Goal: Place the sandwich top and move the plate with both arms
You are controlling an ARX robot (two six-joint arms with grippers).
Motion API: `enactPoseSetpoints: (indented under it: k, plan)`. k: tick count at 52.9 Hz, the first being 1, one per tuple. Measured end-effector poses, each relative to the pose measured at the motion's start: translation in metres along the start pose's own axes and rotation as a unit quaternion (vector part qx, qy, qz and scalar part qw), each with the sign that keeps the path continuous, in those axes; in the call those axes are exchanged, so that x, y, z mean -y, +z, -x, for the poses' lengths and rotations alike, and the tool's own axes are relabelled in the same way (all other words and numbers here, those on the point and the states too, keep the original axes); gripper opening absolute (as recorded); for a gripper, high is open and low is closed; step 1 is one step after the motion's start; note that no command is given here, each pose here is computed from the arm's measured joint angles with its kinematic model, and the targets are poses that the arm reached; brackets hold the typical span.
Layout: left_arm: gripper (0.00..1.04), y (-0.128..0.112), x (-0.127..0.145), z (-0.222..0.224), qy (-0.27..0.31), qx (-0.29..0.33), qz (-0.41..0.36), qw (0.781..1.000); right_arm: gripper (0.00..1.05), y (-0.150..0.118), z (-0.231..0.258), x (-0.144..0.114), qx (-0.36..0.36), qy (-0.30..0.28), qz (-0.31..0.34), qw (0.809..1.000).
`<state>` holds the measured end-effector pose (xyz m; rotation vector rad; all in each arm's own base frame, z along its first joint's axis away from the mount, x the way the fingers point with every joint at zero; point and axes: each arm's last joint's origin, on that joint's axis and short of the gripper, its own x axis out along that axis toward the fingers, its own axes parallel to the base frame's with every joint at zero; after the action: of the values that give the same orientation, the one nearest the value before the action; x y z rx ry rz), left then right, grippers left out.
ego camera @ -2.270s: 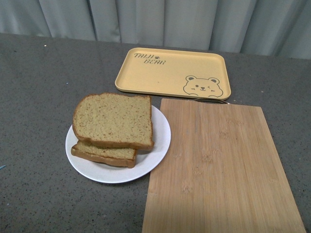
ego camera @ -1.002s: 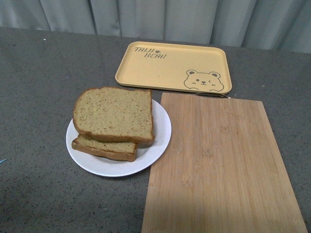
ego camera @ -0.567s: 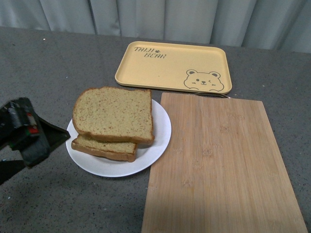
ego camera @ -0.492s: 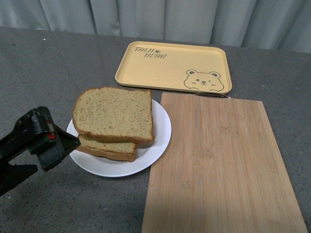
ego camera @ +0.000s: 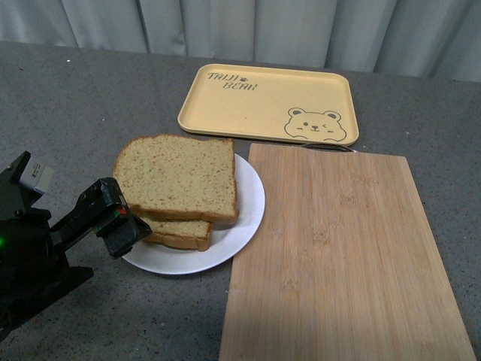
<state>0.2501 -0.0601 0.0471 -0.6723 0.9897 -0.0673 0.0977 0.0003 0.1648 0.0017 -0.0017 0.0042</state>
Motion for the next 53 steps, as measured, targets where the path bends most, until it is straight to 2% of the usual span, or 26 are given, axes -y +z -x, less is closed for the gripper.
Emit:
enactPoseSetpoints:
  k: [3, 11, 23, 34, 45, 53]
  plan:
    - [0.96, -0.001, 0.001, -0.003, -0.007, -0.007, 0.004, 1.000, 0.95, 0.000, 0.000, 0.000, 0.000, 0.000, 0.000, 1.000]
    - [0.62, -0.001, 0.002, -0.015, -0.013, -0.021, 0.028, 0.999, 0.95, 0.000, 0.000, 0.000, 0.000, 0.000, 0.000, 1.000]
    - [0.28, -0.001, -0.002, -0.025, -0.025, -0.034, 0.067, 0.997, 0.95, 0.000, 0.000, 0.000, 0.000, 0.000, 0.000, 1.000]
    - [0.04, 0.010, -0.012, -0.025, -0.073, -0.036, 0.157, 0.984, 0.95, 0.000, 0.000, 0.000, 0.000, 0.000, 0.000, 1.000]
    - [0.04, 0.010, -0.013, -0.019, -0.110, -0.036, 0.186, 0.976, 0.95, 0.000, 0.000, 0.000, 0.000, 0.000, 0.000, 1.000]
    - [0.04, 0.013, -0.002, -0.002, -0.190, -0.023, 0.202, 0.961, 0.95, 0.000, 0.000, 0.000, 0.000, 0.000, 0.000, 1.000]
